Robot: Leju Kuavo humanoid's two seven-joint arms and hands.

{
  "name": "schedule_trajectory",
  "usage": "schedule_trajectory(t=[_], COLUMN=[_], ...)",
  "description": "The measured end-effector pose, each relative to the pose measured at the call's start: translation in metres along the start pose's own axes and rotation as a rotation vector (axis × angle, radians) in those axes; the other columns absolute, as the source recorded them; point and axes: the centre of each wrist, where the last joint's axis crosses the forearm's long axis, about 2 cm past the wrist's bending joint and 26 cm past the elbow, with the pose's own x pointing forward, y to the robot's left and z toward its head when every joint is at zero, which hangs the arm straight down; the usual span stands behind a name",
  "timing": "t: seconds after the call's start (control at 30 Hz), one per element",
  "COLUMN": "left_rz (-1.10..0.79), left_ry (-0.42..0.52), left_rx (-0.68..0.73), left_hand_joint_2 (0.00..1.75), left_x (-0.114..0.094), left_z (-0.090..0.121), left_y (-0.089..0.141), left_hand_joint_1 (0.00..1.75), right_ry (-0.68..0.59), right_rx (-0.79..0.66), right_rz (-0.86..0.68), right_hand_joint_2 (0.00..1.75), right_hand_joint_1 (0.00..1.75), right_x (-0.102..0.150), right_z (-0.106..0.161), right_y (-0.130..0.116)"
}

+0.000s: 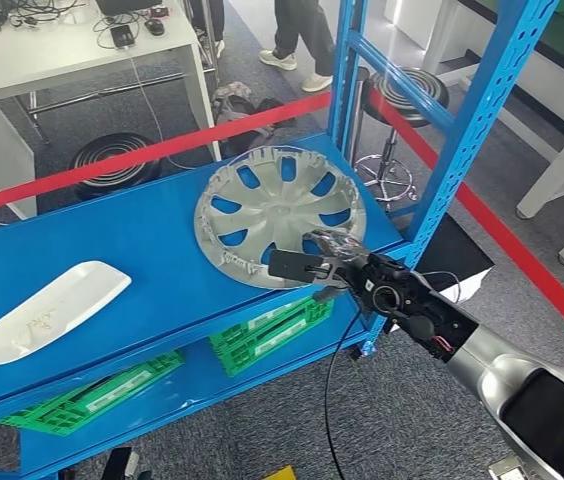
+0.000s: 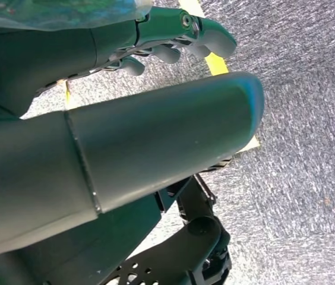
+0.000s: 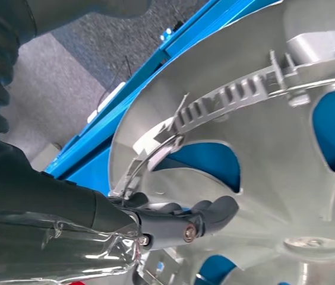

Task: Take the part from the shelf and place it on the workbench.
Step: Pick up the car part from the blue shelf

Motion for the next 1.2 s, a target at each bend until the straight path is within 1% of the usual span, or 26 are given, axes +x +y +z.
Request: schedule_trajectory(t=[0.2,0.3,0.6,0.8,0.97,1.2], left_rz=[0.001,0.005,0.006,0.006,0.006,0.007], left_ry=[0.000,0.000,-0.004,-0.004,-0.003,-0.003], left_rx=[-0.002,0.000,0.001,0.001,0.001,0.005], left_hand_joint_2=[0.00,0.00,0.00,0.00,0.00,0.00], left_x=[0.000,0.000,0.000,0.000,0.000,-0.001], left_z=[0.000,0.000,0.000,0.000,0.000,0.000], left_y=[0.000,0.000,0.000,0.000,0.000,0.000], left_hand_joint_1=[0.00,0.00,0.00,0.00,0.00,0.00], right_ry=[-0.026,-0.054,-0.133,-0.183,-0.204,-0.216], right_rx=[0.019,0.029,0.036,0.037,0.046,0.051], right_rz=[0.051,0.099,0.248,0.302,0.316,0.328], right_hand_joint_2=[1.75,1.75,1.75,1.75,1.75,1.75], right_hand_joint_1=[0.00,0.00,0.00,0.00,0.00,0.00], right_x=[0.005,0.012,0.052,0.072,0.080,0.083], right_z=[-0.003,-0.005,-0.008,-0.008,-0.007,-0.007], right_y=[0.003,0.005,0.022,0.028,0.033,0.035])
